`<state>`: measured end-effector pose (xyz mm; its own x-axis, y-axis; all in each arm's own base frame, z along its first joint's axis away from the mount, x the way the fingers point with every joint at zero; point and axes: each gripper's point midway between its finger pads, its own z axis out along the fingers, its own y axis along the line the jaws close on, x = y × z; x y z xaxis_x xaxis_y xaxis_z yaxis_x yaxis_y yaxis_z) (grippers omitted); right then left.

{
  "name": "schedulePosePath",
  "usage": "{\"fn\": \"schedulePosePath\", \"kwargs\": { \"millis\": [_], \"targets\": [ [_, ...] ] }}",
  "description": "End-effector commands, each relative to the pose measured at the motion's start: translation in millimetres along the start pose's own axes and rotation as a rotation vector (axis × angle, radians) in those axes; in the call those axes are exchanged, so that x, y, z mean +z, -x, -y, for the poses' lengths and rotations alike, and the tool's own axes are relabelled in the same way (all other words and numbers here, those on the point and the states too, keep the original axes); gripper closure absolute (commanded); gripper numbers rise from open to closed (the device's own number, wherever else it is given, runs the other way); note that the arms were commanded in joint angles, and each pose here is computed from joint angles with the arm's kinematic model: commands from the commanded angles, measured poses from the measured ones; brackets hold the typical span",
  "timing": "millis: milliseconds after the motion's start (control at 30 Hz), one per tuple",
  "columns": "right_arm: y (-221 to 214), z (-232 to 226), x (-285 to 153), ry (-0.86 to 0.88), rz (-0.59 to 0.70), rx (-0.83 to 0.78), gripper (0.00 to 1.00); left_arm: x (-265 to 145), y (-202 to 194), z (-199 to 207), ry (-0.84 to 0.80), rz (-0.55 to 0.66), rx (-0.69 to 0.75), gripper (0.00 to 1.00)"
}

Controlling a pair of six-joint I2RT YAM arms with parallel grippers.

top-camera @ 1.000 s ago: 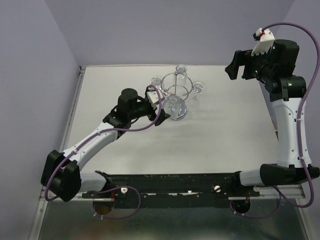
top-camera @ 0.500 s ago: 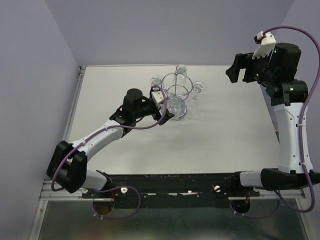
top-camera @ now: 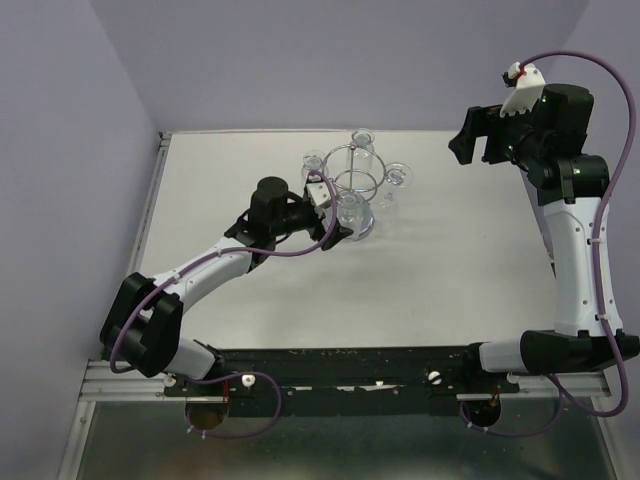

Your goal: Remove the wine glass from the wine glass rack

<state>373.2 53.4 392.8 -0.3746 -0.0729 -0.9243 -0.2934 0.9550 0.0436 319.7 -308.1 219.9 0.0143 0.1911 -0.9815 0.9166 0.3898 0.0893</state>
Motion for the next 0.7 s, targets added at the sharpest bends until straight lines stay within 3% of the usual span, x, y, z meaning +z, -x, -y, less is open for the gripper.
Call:
{"fn": "schedulePosePath", "kwargs": {
  "millis": [0, 467, 667],
  "targets": [
    [5, -3, -3, 0.012, 0.018, -0.015, 0.00, 6, 2, 6, -0.051, 0.029, 0.017, 0.03],
    [1, -5, -4, 0.018, 0.011, -0.020, 0.00, 10, 4, 16, -0.127, 0.056, 0.000, 0.15],
    [-2, -5, -4, 0.019, 0.005, -0.019, 0.00, 12, 6, 22, -0.157, 0.067, -0.032, 0.09]
  ]
}}
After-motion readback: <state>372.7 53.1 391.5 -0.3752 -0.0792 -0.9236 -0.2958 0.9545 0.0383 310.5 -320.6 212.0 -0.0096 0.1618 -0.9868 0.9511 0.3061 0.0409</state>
